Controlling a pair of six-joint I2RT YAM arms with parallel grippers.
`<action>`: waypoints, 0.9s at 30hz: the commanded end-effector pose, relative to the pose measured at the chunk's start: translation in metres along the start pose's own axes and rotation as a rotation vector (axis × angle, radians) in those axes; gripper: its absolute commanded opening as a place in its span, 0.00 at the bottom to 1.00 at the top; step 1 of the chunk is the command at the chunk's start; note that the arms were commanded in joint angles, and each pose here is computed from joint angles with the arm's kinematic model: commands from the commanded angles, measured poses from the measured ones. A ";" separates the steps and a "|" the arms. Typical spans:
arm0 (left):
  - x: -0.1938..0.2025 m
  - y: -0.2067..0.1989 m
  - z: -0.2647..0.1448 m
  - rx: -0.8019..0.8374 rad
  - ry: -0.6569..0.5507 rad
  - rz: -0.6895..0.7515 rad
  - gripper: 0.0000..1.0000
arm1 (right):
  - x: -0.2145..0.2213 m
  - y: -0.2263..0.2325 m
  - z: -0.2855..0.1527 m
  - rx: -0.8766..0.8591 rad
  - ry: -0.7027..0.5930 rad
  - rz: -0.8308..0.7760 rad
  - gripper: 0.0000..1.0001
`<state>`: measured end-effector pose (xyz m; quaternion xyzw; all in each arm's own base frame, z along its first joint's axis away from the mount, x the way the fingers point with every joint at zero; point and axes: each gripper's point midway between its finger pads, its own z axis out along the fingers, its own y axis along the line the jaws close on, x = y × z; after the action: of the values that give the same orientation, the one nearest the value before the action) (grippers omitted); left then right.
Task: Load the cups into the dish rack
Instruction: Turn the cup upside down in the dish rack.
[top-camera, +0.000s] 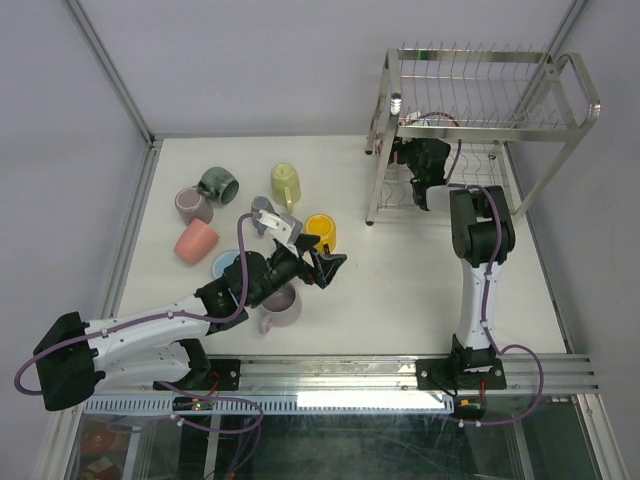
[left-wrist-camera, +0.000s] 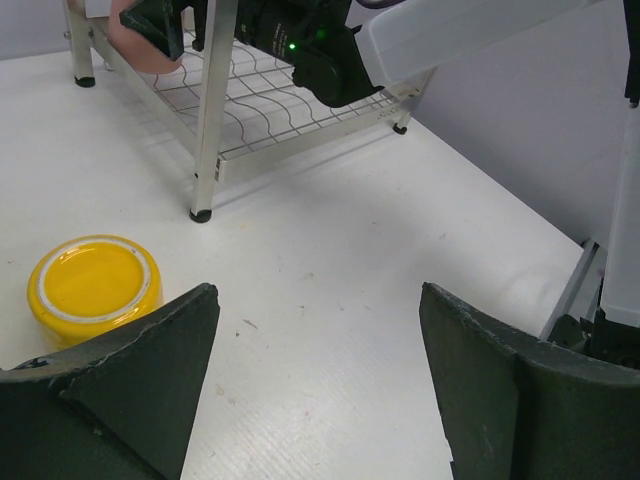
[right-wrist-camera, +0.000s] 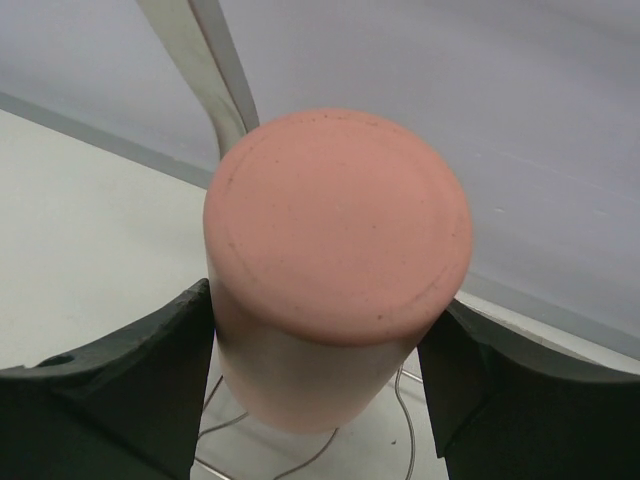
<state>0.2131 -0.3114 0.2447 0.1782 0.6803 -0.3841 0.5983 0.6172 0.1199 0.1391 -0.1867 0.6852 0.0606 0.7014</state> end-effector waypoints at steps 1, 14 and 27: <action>-0.028 -0.006 0.006 0.011 -0.067 0.000 0.80 | -0.019 -0.005 0.016 0.017 -0.040 0.010 0.49; -0.028 -0.005 0.005 0.006 -0.064 -0.002 0.80 | -0.007 0.002 0.031 -0.007 0.001 0.019 0.81; -0.028 -0.005 -0.004 0.010 -0.073 -0.020 0.79 | -0.027 -0.005 0.024 0.017 -0.008 0.011 0.99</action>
<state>0.2128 -0.3110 0.2467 0.1789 0.6827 -0.3826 0.5963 0.6391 0.1273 0.1237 -0.1809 0.7128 0.0668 0.6743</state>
